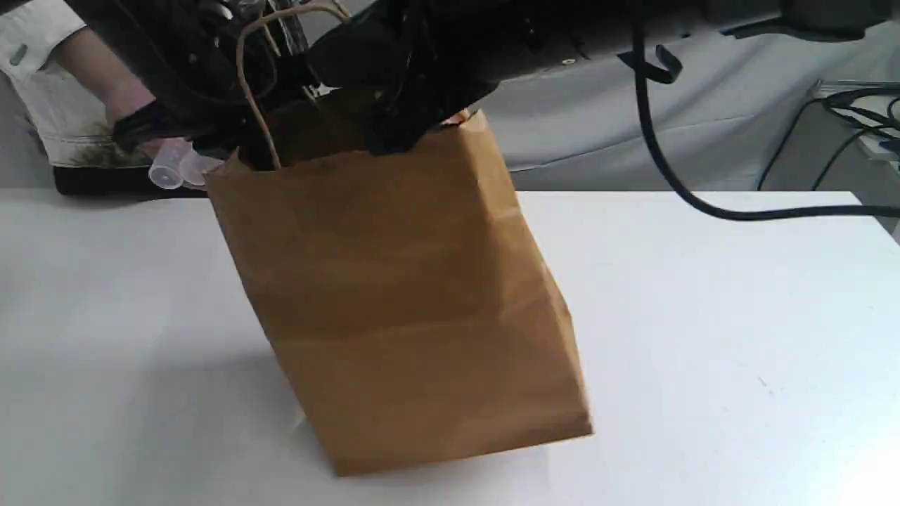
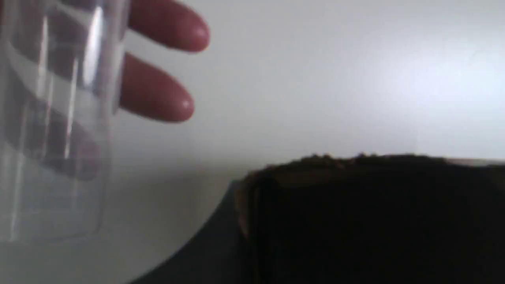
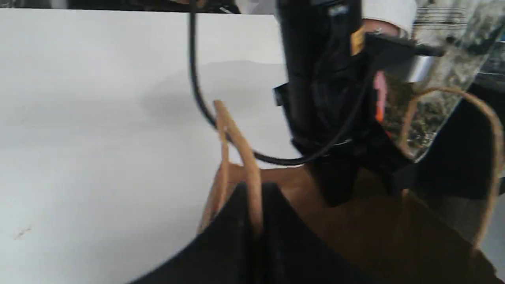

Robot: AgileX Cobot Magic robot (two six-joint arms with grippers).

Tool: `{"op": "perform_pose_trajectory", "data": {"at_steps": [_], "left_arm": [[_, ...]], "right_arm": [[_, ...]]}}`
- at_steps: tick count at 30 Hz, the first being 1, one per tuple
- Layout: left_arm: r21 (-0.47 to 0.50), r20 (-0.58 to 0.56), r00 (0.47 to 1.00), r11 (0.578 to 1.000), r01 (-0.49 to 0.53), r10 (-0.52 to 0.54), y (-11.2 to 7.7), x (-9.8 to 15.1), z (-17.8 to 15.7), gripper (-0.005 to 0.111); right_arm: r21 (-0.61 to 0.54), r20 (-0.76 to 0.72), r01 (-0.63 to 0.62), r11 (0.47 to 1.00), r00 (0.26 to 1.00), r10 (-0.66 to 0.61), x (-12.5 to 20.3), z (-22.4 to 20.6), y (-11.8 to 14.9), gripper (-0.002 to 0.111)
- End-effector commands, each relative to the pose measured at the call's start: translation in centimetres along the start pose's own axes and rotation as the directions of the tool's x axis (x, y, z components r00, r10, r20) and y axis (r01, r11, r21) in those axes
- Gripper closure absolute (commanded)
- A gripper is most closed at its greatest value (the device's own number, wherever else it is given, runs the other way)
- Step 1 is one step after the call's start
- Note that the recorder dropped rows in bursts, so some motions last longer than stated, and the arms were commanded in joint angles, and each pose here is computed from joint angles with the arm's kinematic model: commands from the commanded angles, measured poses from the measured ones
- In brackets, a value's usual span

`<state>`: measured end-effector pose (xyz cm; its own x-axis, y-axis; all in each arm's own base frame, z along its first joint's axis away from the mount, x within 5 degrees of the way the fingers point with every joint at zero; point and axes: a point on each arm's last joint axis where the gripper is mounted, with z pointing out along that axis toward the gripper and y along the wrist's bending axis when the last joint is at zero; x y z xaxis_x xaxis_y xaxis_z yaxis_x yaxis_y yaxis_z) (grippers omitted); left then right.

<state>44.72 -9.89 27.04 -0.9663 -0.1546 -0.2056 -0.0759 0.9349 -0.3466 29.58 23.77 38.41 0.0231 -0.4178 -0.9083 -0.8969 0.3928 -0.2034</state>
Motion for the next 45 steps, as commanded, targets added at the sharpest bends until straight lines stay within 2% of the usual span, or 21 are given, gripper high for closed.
{"op": "perform_pose_trajectory", "data": {"at_steps": [1, 9, 21, 33, 38, 45], "left_arm": [[-0.007, -0.038, 0.999, 1.0, 0.018, -0.019, 0.5, 0.7, 0.8, 0.107], [0.0, -0.026, 0.999, 1.0, 0.03, -0.03, 0.9, 0.5, 0.1, 0.107], [0.023, -0.017, 1.0, 1.0, 0.018, -0.018, 0.9, 0.5, -0.5, 0.107], [0.025, -0.017, 1.0, 1.0, 0.019, -0.019, 0.8, 0.5, -0.5, 0.107], [0.053, -0.023, 0.999, 0.998, 0.03, -0.029, 0.6, 0.5, -0.5, 0.107], [0.057, -0.024, 0.999, 0.998, 0.034, -0.032, 0.5, 0.5, -0.5, 0.107]], "right_arm": [[0.041, 0.036, 0.025, 0.999, 0.999, -0.026, -1.3, -0.3, -0.6, 0.108], [-0.012, -0.001, -0.015, 1.0, 1.0, 0.015, -1.1, 2.0, -1.5, 0.108], [0.148, -0.015, -0.043, 0.988, 0.999, 0.046, 0.1, 3.5, -3.3, 0.108], [0.238, 0.008, -0.051, 0.97, 0.999, 0.051, 0.0, 3.3, -4.2, 0.108], [0.26, -0.018, -0.04, 0.965, 0.999, 0.046, 0.5, 3.5, -4.5, 0.108], [0.276, -0.023, -0.103, 0.956, 0.993, 0.113, 1.5, 3.5, -5.6, 0.108]]}}
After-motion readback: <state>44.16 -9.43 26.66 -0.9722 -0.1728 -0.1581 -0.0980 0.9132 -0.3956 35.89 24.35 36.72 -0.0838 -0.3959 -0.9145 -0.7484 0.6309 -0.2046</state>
